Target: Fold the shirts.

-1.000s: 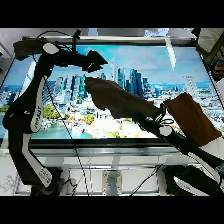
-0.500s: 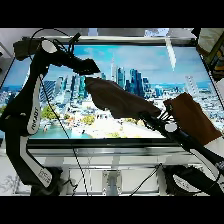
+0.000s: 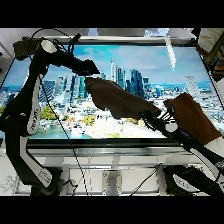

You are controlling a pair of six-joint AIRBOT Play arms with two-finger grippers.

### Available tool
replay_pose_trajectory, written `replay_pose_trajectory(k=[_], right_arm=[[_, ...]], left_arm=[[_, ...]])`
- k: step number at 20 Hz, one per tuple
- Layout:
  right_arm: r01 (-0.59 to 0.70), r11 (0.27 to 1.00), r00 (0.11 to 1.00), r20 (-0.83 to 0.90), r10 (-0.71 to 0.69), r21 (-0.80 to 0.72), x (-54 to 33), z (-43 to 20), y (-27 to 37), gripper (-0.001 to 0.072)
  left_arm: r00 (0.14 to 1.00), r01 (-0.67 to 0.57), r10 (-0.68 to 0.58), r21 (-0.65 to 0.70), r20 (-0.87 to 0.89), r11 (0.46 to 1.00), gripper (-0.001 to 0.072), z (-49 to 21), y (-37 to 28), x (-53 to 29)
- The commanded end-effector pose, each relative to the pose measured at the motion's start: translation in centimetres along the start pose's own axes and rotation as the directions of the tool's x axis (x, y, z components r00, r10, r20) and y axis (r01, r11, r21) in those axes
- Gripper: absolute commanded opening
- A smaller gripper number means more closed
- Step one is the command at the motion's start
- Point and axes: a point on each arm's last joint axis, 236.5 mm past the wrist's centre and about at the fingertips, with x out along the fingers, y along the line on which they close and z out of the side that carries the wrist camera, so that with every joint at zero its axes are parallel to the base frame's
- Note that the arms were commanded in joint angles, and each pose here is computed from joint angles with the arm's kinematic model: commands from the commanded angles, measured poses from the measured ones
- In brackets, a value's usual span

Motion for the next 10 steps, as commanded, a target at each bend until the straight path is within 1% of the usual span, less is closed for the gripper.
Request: replay_pose_trajectory(k=[1,5,7,10], right_arm=[[0.008,0.999,0.999,-0.039,-0.007,0.038,0.0,-0.9,-0.2,0.0437],[0.022,1.0,0.998,-0.051,-0.021,0.009,0.0,-1.2,-0.5,0.0436],[0.049,0.999,0.997,-0.064,-0.049,0.002,-0.1,-1.5,-1.2,0.0435],[0.088,0.996,0.996,-0.032,-0.087,0.027,-0.1,-0.8,-2.1,0.0435]], left_arm=[[1.0,0.0,0.0,0.0,-0.001,1.0,0.0548,0.0,0.0,-0.1],[1.0,0.0,0.0,0.0,-0.004,1.0,0.0548,-0.1,0.0,-0.1],[1.0,0.001,-0.001,0.001,-0.007,1.0,0.0548,-0.2,0.0,-0.1],[1.0,0.001,-0.001,0.0,-0.006,1.0,0.0548,-0.1,0.0,-0.1]])
